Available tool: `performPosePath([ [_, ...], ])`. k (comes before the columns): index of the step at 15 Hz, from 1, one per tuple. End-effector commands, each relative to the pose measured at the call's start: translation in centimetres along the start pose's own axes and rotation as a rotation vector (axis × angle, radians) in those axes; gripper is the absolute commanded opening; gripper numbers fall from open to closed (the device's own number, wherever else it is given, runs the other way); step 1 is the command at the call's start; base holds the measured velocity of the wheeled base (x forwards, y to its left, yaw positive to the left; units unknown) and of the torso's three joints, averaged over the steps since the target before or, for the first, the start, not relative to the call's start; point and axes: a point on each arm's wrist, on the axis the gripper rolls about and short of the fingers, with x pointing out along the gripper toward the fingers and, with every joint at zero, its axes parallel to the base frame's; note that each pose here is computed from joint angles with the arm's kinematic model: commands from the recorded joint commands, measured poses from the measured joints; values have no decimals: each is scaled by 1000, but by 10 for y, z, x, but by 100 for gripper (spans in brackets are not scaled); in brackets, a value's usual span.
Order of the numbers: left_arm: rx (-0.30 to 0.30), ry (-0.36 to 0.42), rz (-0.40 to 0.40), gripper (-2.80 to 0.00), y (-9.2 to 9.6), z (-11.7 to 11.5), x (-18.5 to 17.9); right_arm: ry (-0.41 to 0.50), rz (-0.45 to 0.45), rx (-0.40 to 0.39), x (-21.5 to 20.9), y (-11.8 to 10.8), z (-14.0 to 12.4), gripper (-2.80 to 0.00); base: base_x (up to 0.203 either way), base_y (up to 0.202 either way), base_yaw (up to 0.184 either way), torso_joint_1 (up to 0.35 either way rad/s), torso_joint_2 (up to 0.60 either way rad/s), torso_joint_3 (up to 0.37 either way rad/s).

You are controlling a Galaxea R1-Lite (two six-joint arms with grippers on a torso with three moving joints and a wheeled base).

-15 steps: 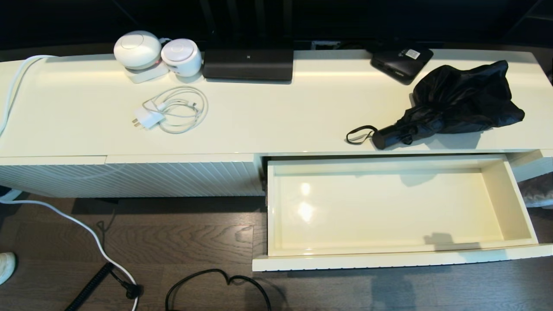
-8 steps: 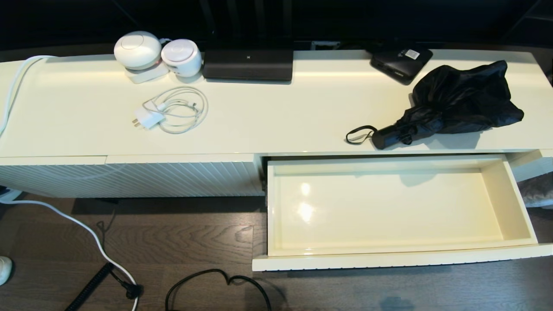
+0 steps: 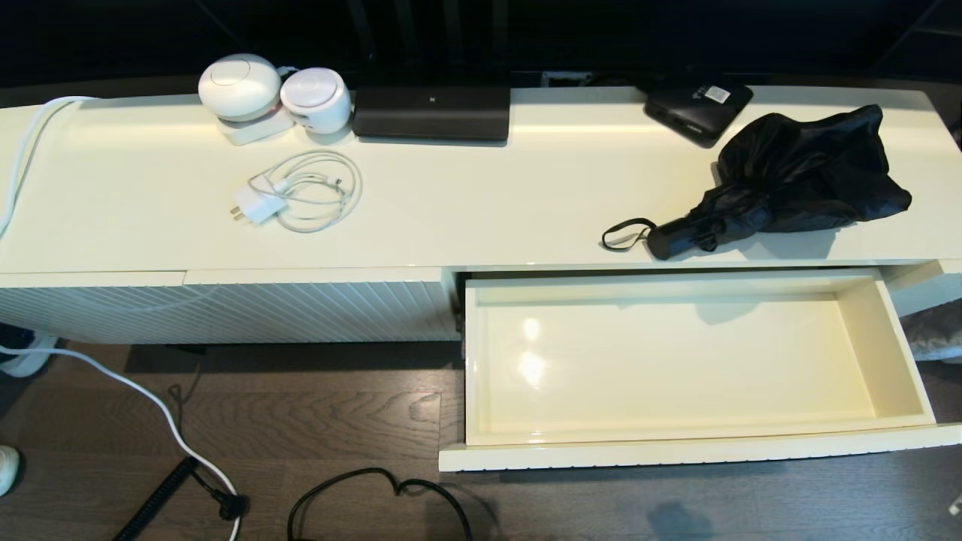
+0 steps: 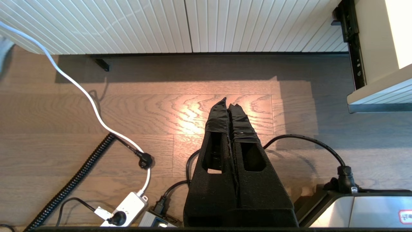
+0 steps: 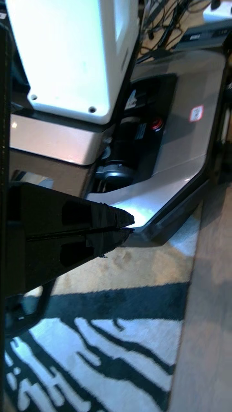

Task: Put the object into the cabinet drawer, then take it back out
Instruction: Close the drawer

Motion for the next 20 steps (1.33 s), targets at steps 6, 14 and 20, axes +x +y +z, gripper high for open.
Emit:
performPosePath([
  [6,0,1,1,-280,0,0,0,-16,45,-29,63,-2,49,-280,0,0,0,0,0,0],
  [14,0,0,1,-280,0,0,0,-245,38,-63,75,0,89,-280,0,0,0,0,0,0],
  [20,0,0,-1,-280,0,0,0,-330,-24,-67,75,0,101,-280,0,0,0,0,0,0],
])
